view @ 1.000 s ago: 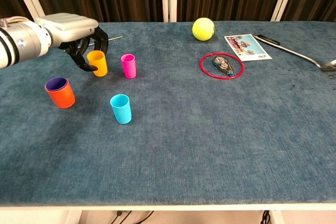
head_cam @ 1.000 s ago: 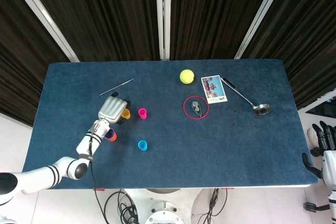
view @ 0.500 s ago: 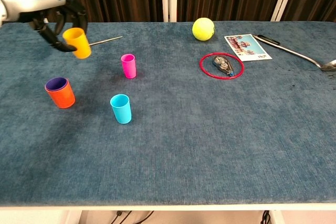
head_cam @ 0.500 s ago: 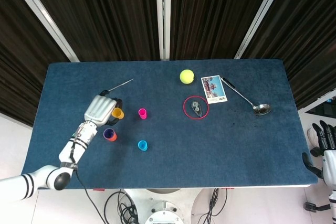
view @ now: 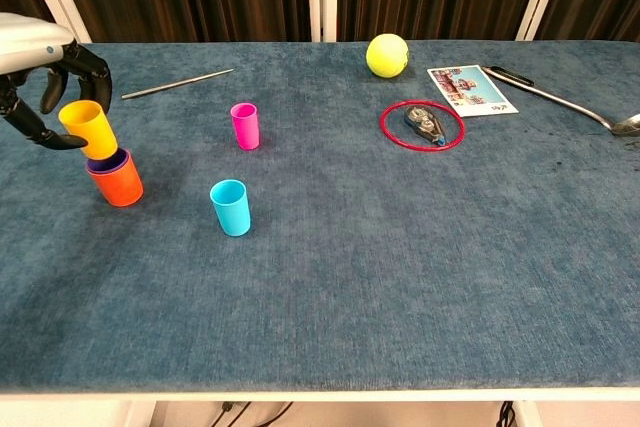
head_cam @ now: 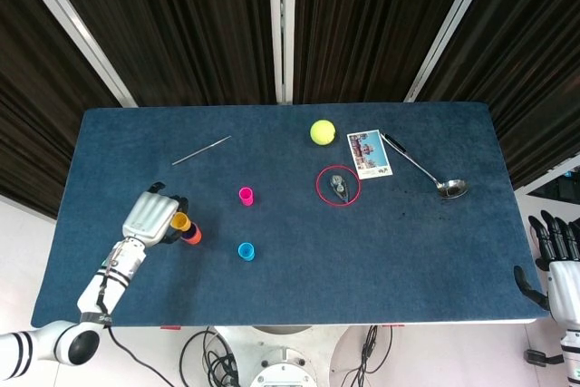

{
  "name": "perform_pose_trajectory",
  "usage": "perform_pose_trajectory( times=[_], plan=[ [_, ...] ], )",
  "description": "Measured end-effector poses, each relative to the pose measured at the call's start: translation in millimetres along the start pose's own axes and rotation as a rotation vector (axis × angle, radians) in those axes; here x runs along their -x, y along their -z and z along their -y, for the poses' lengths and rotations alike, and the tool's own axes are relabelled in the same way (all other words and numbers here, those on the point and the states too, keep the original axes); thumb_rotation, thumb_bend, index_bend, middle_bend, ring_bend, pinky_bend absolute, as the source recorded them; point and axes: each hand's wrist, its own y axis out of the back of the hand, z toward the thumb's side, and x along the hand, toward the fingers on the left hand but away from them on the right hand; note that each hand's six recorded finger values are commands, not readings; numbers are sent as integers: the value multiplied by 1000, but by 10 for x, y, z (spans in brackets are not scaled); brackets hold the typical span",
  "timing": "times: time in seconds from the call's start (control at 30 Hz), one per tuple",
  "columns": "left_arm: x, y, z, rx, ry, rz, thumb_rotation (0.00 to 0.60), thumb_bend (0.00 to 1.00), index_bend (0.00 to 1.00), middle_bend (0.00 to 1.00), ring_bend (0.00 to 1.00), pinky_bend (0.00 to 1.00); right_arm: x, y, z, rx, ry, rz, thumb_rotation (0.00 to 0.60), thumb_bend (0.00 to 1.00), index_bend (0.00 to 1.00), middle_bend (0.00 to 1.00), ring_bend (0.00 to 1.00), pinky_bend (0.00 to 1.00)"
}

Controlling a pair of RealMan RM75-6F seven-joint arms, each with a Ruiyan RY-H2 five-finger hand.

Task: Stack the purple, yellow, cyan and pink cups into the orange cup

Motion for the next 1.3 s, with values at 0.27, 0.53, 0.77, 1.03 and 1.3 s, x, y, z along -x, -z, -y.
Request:
perform_pose_trajectory(
  times=[0.27,0.53,0.77,1.03,1.3],
  plan=[
    [20,-7,60,9,20,7,600,286,471,487,539,186,2,6,16,0,-4,3,600,311,0,0,0,0],
    [22,-35,74,23,9,31,600,257,305,312,355,171,0,28,15,0,-4,9,600,311,0,0,0,0],
    [55,-86,45,21,-13,59,600,252,288,291,332,166,-3,31,19,2,-5,9,600,312,0,0,0,0],
    [196,-379,25,3,-16,157,600,240,287,292,332,163,-5,34,19,3,-4,10,600,311,0,0,0,0],
    [233,-789,161,-29,-12,263,600,240,288,292,332,163,-26,31,37,2,-10,8,600,311,0,0,0,0]
  ],
)
